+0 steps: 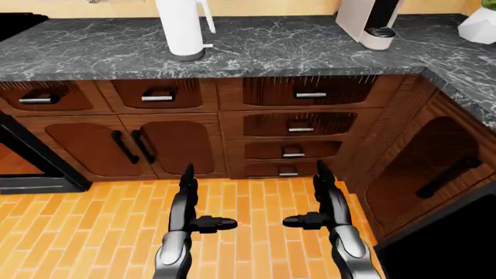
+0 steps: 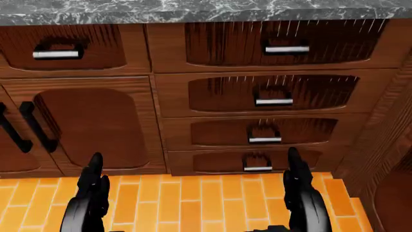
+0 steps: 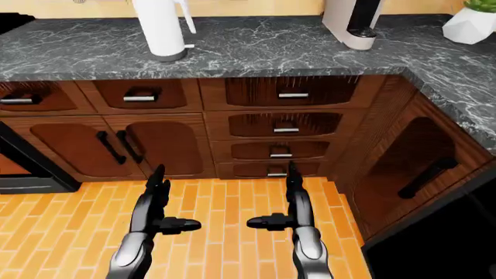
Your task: Press the button to open the lid of the electric kettle.
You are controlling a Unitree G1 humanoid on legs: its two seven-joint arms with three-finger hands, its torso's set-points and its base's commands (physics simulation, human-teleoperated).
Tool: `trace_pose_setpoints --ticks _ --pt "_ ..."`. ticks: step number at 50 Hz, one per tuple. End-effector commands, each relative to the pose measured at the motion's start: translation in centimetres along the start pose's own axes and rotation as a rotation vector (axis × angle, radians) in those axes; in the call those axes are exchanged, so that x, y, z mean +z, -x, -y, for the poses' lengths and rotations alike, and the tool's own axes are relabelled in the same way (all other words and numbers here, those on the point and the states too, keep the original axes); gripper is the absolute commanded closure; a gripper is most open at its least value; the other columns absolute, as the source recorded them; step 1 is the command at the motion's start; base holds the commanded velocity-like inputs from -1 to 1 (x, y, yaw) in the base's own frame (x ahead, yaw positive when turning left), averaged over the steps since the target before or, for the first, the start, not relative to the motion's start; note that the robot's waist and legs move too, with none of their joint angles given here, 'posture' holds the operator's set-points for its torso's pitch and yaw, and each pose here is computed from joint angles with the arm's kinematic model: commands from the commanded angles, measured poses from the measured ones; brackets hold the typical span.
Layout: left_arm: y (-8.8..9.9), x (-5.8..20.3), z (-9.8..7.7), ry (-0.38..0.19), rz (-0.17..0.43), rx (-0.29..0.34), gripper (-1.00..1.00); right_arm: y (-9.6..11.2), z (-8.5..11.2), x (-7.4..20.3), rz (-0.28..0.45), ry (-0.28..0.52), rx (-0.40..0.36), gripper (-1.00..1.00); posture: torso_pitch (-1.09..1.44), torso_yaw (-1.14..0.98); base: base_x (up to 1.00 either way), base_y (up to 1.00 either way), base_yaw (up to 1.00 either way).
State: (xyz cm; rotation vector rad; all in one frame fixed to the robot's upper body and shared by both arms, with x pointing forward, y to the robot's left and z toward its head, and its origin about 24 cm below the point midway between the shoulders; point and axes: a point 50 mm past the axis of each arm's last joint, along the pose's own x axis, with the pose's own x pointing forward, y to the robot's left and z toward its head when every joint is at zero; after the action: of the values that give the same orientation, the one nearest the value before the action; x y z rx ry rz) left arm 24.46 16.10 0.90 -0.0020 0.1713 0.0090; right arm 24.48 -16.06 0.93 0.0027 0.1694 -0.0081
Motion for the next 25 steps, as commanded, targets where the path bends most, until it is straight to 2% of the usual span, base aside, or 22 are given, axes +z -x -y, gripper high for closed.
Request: trace_pose_setpoints --ticks 1,2,8,14,22,24,25 --pt "-0.8 4.4 -0.8 0.028 0.171 0.031 -1.00 -0.7 -0.1 4.5 0.187 0.012 -0.008 -1.00 0.00 0.00 0.00 0.00 0.00" --pt "-0.7 5.0 -1.0 0.001 0.201 0.048 -1.00 -0.7 0.0 4.9 0.195 0.023 -0.012 -1.00 0.00 0.00 0.00 0.00 0.00" --pt "-1.0 7.4 -1.8 0.011 0.238 0.065 -1.00 -1.2 0.7 6.7 0.200 -0.006 -0.034 -1.00 0.00 0.00 0.00 0.00 0.00" --pt "-0.6 8.6 -2.5 -0.011 0.266 0.085 -1.00 -1.6 1.1 8.3 0.222 -0.029 -0.040 -1.00 0.00 0.00 0.00 0.00 0.00" --pt "0.1 12.4 -4.3 -0.045 0.350 0.131 -1.00 -2.1 2.6 12.4 0.307 -0.041 -0.070 -1.00 0.00 0.00 0.00 0.00 0.00" --pt "0.4 13.2 -4.6 -0.061 0.369 0.141 -1.00 -2.0 2.7 13.3 0.323 -0.042 -0.069 -1.00 0.00 0.00 0.00 0.00 0.00" --pt "0.6 13.7 -4.7 -0.094 0.385 0.147 -1.00 -1.9 2.9 14.0 0.335 -0.046 -0.072 -1.00 0.00 0.00 0.00 0.00 0.00"
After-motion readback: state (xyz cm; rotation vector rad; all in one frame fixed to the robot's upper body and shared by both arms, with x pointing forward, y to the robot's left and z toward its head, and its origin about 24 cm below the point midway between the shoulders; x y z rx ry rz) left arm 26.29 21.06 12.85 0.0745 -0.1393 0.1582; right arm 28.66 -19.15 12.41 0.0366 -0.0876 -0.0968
